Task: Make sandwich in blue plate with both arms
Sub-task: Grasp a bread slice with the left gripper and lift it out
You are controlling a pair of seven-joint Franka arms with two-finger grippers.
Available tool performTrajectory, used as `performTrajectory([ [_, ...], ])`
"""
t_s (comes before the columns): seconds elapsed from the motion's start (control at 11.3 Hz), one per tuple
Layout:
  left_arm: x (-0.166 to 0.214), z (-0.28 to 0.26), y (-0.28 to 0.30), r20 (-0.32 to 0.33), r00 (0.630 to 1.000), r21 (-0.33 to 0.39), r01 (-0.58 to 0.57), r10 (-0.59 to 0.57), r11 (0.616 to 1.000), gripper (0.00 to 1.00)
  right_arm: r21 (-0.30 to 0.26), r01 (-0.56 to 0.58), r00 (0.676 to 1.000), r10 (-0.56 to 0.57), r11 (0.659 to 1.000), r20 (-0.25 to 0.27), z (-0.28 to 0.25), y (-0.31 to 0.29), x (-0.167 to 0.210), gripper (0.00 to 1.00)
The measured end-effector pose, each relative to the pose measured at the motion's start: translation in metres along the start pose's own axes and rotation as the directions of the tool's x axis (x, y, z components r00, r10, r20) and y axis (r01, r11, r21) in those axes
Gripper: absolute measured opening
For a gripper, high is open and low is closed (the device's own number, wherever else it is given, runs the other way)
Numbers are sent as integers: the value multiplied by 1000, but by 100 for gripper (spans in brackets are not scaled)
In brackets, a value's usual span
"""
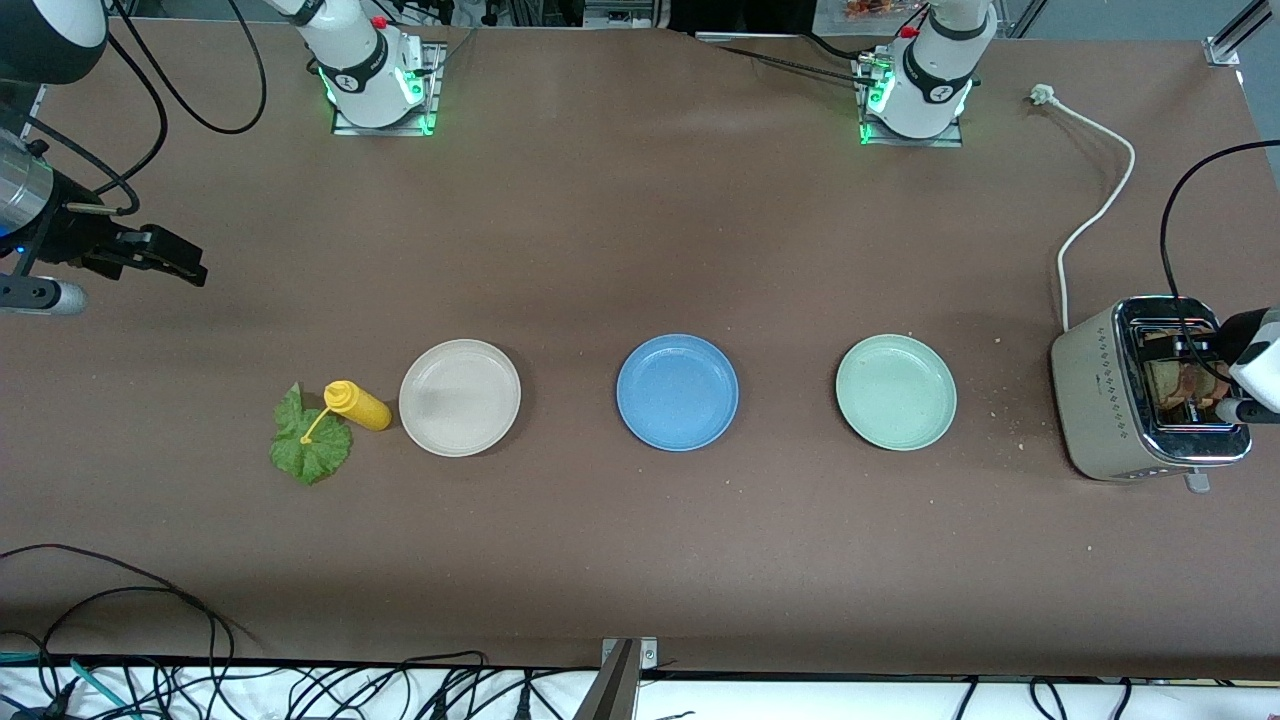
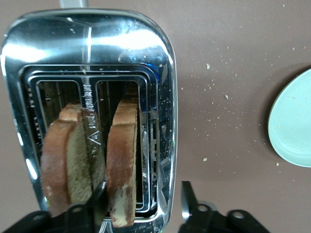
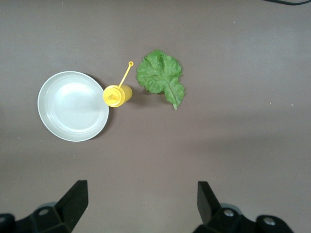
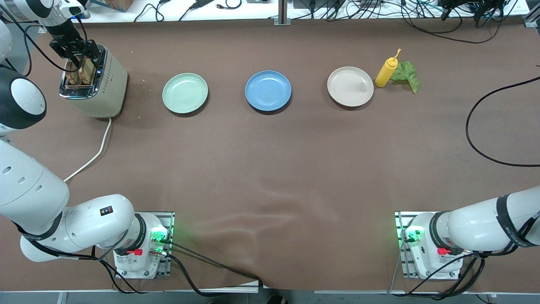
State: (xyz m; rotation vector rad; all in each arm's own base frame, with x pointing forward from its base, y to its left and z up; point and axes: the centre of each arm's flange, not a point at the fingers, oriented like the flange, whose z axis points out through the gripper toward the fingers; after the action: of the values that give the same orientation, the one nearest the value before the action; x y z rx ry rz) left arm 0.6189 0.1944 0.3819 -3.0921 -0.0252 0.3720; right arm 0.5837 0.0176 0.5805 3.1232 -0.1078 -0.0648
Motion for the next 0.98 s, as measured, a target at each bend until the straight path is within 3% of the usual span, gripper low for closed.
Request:
performTrajectory([
  [0.35,4,11,-3,10,1000,9,-4,3,1000,19,0,0,1000,0,1000,0,0,0,0,100],
  [0.44,4,11,-4,9,1000,10,-2,2,1000,13,0,0,1000,0,1000,0,0,0,0,100],
  [0.71,2,-8,-1,-13,1000,16,-5,5,1000,9,0,0,1000,0,1000,0,0,0,0,100],
  [0.98,-12,-74,33,-4,999,14,-51,51,999,9,0,0,1000,0,1000,0,0,0,0,100],
])
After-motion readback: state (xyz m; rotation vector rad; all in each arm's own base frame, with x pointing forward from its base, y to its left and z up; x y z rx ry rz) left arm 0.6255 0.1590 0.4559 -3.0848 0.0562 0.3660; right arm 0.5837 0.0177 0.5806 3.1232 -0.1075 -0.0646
